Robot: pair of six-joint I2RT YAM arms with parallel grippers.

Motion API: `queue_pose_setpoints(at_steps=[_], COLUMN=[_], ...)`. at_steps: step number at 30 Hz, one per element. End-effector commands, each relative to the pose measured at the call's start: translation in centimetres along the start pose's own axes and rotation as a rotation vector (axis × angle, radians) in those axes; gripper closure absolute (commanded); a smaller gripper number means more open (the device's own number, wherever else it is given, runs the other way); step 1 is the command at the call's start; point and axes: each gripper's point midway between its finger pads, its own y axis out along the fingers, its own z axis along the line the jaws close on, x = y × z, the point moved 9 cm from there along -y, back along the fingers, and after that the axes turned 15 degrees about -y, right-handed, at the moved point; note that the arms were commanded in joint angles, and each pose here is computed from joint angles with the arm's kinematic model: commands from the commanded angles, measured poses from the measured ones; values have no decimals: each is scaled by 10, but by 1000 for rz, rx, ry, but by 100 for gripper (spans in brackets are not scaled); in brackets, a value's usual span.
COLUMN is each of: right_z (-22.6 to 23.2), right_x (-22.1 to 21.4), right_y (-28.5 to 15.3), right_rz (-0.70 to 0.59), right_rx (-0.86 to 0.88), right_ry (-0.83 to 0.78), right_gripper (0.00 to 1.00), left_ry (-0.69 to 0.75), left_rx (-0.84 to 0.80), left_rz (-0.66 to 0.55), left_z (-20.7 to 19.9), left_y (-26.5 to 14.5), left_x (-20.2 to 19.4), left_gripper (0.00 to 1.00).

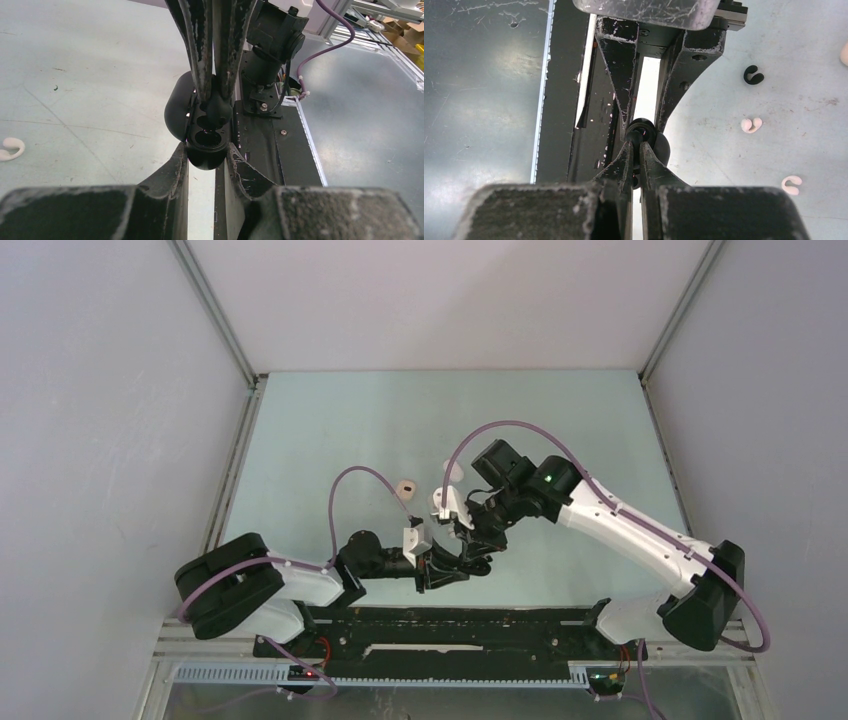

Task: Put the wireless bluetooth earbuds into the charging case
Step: Place the earbud in the charging case.

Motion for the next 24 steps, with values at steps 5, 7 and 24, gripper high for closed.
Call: queue_pose_setpoints(at_steps=[5,7,24], right_z=[-1,-1,-3], right_x=[0,-1,-5], right_y=[8,9,15], right_rz=[28,34,70], right_rx=[13,13,22], right_ry=[1,1,15], right_gripper=[100,100,100], left_ry=[28,28,28], left_rx=[-38,-39,-34], left_rz=[-28,-27,-40], left_z=[-3,-3,-4], left_y=[2,2,1], left_x=[8,8,10], left_gripper=[100,100,100])
